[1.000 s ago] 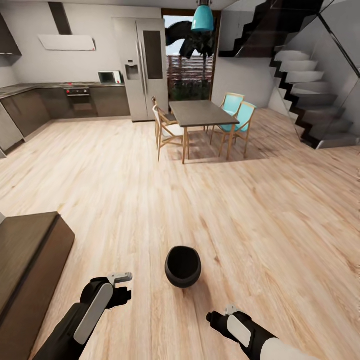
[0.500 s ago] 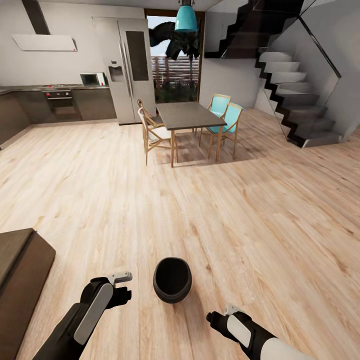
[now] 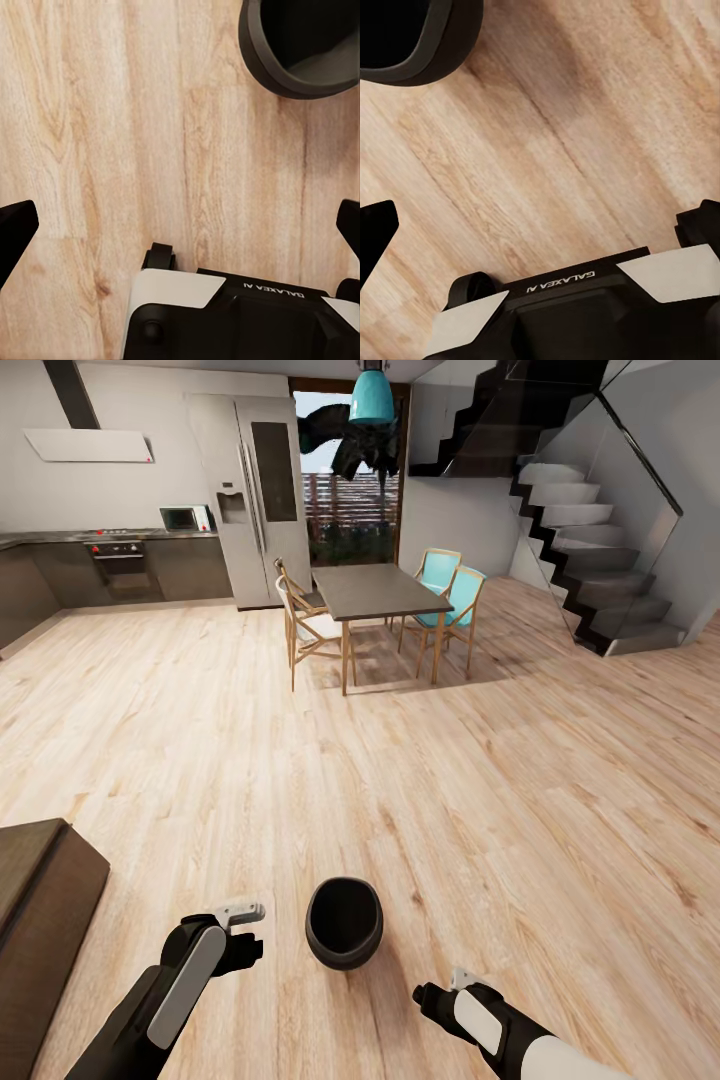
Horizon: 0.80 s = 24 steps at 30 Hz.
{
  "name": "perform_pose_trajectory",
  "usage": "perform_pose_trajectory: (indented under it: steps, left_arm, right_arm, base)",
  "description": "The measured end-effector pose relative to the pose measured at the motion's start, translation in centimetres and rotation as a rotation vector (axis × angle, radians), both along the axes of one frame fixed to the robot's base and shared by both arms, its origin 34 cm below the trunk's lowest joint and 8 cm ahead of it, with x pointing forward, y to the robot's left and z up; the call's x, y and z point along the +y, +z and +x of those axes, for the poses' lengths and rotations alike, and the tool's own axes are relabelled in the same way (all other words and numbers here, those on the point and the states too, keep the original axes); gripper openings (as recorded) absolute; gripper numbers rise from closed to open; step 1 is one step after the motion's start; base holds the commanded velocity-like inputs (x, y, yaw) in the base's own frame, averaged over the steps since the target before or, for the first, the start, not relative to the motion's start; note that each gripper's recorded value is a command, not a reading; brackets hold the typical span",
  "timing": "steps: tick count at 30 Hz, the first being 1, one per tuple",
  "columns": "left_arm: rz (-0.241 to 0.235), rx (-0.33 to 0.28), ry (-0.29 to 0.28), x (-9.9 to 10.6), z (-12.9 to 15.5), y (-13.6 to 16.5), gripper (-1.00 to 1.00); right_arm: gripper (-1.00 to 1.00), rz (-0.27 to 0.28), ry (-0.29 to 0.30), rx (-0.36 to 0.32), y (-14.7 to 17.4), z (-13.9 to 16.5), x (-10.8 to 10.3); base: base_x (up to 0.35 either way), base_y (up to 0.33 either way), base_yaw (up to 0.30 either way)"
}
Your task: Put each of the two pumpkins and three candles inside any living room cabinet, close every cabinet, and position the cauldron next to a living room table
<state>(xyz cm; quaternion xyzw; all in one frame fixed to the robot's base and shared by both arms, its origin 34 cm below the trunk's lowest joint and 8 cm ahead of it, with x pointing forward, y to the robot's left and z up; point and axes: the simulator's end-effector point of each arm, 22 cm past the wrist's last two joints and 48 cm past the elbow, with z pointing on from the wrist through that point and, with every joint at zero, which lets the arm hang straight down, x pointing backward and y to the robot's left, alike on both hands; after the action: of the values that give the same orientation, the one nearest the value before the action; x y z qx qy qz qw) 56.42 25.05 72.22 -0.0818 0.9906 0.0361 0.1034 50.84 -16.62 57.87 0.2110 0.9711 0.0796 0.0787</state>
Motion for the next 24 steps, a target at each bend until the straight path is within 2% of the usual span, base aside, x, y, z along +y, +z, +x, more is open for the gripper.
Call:
perform_pose_trajectory:
  steps: [24]
  left_arm:
    - [-0.004,0.006,0.001,-0.03,-0.18,-0.16,1.0]
  right_arm:
    - [1.0,0.0,0.0,0.0,0.01,0.0,0.0]
  base:
    - [0.149,0.005,0.0]
